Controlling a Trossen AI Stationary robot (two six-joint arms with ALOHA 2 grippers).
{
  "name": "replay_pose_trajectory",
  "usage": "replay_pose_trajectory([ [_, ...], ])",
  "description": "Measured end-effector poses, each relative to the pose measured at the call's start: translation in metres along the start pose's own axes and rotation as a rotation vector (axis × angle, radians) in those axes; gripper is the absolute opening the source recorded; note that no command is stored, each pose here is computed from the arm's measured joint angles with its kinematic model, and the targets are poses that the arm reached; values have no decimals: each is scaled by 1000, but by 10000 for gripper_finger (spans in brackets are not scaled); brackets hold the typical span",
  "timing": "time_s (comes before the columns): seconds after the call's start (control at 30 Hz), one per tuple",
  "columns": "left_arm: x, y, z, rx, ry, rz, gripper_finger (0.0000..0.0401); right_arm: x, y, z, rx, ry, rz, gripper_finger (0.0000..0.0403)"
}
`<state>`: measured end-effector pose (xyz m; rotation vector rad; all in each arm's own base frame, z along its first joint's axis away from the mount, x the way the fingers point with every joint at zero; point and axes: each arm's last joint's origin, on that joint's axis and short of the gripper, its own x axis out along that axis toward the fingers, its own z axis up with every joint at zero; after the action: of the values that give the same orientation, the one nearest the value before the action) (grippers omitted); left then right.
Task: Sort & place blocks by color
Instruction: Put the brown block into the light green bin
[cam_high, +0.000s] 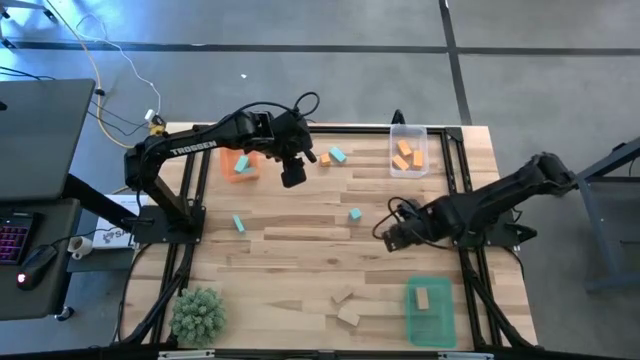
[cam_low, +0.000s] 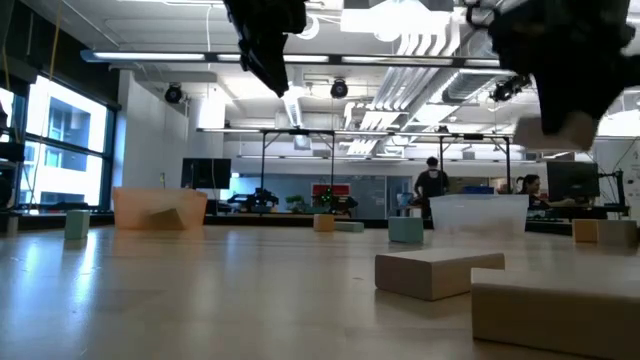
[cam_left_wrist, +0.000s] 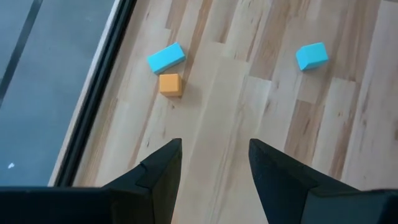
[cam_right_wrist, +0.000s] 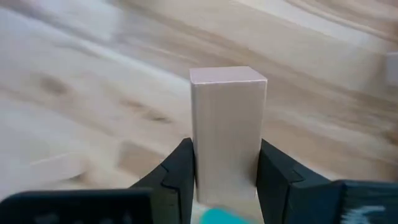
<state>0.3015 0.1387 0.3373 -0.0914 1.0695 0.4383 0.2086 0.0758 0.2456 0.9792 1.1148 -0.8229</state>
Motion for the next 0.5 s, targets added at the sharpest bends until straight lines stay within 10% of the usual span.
replay_pose_trajectory([
  [0.5,0,-1,0,26,-3,-22,172,-32,18,-75,125,142,229,102],
])
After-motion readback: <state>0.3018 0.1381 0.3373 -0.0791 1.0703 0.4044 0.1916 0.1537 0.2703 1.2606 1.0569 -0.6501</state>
